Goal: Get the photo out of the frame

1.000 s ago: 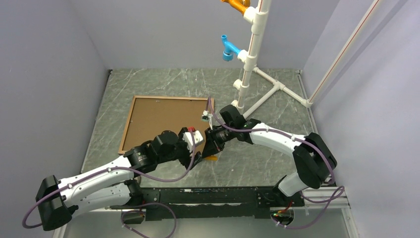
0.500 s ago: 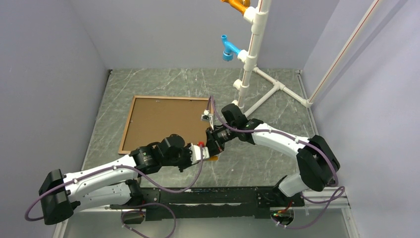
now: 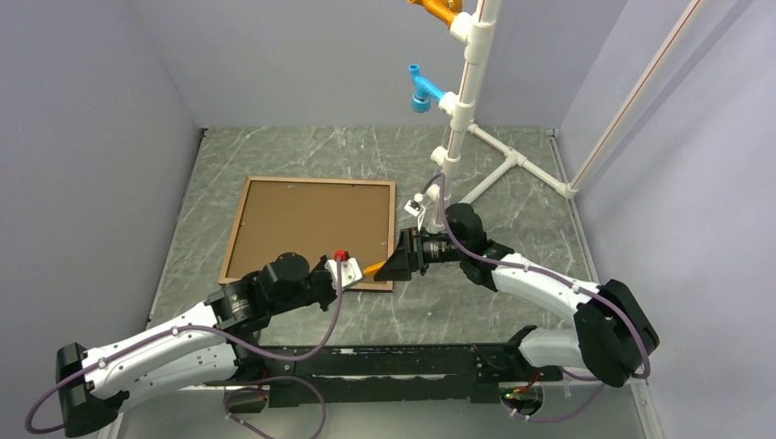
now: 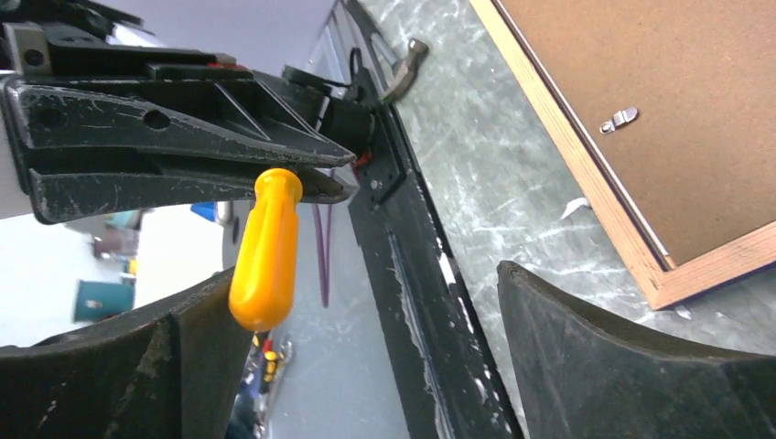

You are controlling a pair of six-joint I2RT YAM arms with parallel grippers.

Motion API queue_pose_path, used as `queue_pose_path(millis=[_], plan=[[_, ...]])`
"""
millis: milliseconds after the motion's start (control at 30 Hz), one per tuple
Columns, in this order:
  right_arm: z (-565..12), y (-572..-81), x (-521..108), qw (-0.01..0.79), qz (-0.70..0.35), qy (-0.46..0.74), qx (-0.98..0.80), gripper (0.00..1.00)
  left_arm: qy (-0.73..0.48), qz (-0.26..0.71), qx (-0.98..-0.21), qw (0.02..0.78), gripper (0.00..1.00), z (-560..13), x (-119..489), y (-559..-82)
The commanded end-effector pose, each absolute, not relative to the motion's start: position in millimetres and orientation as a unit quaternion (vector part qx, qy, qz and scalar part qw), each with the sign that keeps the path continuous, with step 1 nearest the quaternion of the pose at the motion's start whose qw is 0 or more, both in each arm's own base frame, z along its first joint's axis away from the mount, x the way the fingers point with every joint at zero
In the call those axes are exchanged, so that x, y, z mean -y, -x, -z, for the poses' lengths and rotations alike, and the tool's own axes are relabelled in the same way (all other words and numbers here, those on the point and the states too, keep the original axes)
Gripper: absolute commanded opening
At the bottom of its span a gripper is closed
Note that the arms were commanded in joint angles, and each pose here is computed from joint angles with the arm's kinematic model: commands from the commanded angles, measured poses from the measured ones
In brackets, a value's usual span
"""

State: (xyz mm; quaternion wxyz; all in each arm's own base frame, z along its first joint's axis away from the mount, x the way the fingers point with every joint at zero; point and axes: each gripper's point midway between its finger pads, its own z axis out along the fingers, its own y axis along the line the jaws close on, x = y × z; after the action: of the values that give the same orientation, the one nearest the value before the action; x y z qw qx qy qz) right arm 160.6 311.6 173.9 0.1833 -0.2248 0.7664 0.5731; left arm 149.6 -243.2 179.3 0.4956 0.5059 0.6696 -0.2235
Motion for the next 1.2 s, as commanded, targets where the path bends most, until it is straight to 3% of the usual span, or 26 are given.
queue_pose_path(millis=[0, 133, 300, 467, 600, 733, 800, 900, 933, 967, 1067, 1167], plan=[[-217.3, -170.3, -322.3, 0.216, -0.65, 0.16, -0.711, 1.0, -0.423, 0.262, -0.68, 0.538, 0.0, -196.8, 246.9, -156.5], [-230.1, -167.3, -325.9, 0.225, -0.681, 0.149, -0.681, 0.99, -0.375, 0.293, -0.699, 0.534, 0.0, -188.5, 249.9, -155.8], [-223.4, -173.9, -341.7, 0.23, -0.659, 0.141, -0.702, 0.77, -0.341, 0.322, -0.712, 0.523, 0.0, -184.2, 256.4, -154.0], [-212.0, -176.9, -354.8, 0.24, -0.623, 0.141, -0.731, 0.73, -0.319, 0.324, -0.723, 0.52, 0.0, -177.5, 255.2, -156.4], [-206.5, -177.7, -360.6, 0.237, -0.613, 0.146, -0.739, 0.59, -0.318, 0.325, -0.722, 0.521, 0.0, -177.3, 254.1, -155.8], [-204.4, -174.3, -366.1, 0.228, -0.616, 0.159, -0.737, 0.55, -0.315, 0.323, -0.722, 0.524, 0.0, -176.7, 252.0, -156.2], [-202.8, -171.5, -369.5, 0.221, -0.618, 0.17, -0.735, 0.4, -0.312, 0.32, -0.724, 0.526, 0.0, -175.5, 250.7, -157.4], [-199.2, -165.5, -374.1, 0.203, -0.621, 0.189, -0.733, 0.0, -0.306, 0.318, -0.729, 0.524, 0.0, -175.0, 251.0, -159.3], [-198.3, -164.5, -374.2, 0.202, -0.622, 0.193, -0.732, 0.0, -0.299, 0.316, -0.733, 0.523, 0.04, -174.5, 250.8, -160.9], [-193.4, -165.6, -371.9, 0.207, -0.616, 0.191, -0.736, 0.0, -0.283, 0.313, -0.739, 0.525, 0.18, -175.3, 249.4, -164.4], [-181.1, -190.3, -360.2, 0.271, -0.559, 0.17, -0.765, 0.0, -0.211, 0.31, -0.768, 0.518, 0.7, -173.6, 241.1, -172.1], [-161.7, -222.4, -345.2, 0.324, -0.448, 0.18, -0.813, 0.0, -0.136, 0.321, -0.786, 0.511, 0.98, -170.3, 231.6, -175.4]])
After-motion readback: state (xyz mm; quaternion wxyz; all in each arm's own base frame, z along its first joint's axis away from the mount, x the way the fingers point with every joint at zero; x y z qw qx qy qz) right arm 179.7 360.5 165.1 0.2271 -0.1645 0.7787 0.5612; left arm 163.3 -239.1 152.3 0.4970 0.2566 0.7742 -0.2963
